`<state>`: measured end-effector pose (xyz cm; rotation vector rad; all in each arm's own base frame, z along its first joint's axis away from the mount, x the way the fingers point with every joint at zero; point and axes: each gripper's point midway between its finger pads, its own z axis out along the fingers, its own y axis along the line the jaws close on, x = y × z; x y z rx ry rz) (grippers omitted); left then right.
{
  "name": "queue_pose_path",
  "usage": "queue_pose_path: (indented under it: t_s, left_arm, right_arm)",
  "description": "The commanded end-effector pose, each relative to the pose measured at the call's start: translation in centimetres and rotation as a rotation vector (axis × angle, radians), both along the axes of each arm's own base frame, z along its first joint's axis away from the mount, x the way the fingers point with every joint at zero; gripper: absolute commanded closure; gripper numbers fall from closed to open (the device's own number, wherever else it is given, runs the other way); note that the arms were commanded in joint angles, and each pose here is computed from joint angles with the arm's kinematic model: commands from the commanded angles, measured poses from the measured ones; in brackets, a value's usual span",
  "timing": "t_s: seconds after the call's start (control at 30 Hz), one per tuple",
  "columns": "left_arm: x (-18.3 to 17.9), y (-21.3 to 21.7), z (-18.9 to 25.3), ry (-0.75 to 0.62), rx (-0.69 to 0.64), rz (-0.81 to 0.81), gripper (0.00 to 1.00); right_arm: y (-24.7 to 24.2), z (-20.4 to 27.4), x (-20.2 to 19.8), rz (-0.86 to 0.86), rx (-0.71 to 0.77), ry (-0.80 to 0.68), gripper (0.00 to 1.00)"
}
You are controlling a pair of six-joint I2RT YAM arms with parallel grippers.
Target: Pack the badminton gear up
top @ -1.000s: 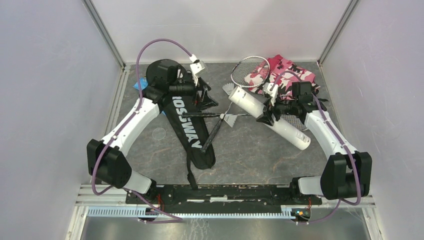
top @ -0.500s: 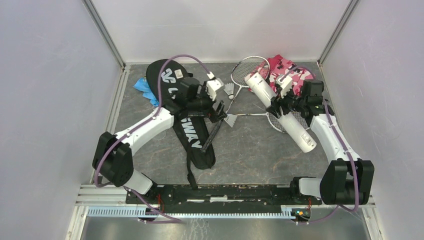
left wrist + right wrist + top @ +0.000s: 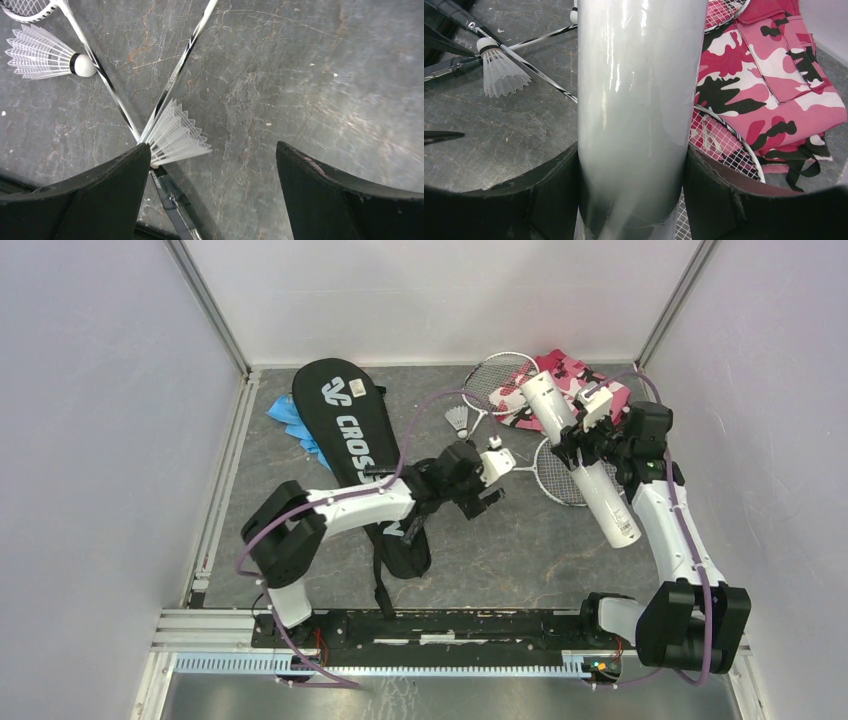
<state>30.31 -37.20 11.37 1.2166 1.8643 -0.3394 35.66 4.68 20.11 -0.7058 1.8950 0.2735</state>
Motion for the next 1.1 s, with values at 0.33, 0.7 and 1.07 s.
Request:
queue_pose_path:
  t_s: [0.33,0.7,1.07]
  left_arm:
    - [5.7,0.1,-1.9,-0.32,0.331,0.194,0.06]
    - [6.2,1.2,-2.1,-0.361,0.438,0.182,0.39]
    - [5.7,1.9,1.8,-0.393,0.419,0.159,0.86]
  right_arm:
    - [0.2,1.0,0.2,0.027,0.037,-0.049,0.61]
    - [0.5,0.5,0.1,0.045,0.049,-0.032,0.61]
    - [0.6,0.2,0.1,0.056,0.053,-0.019,0.6]
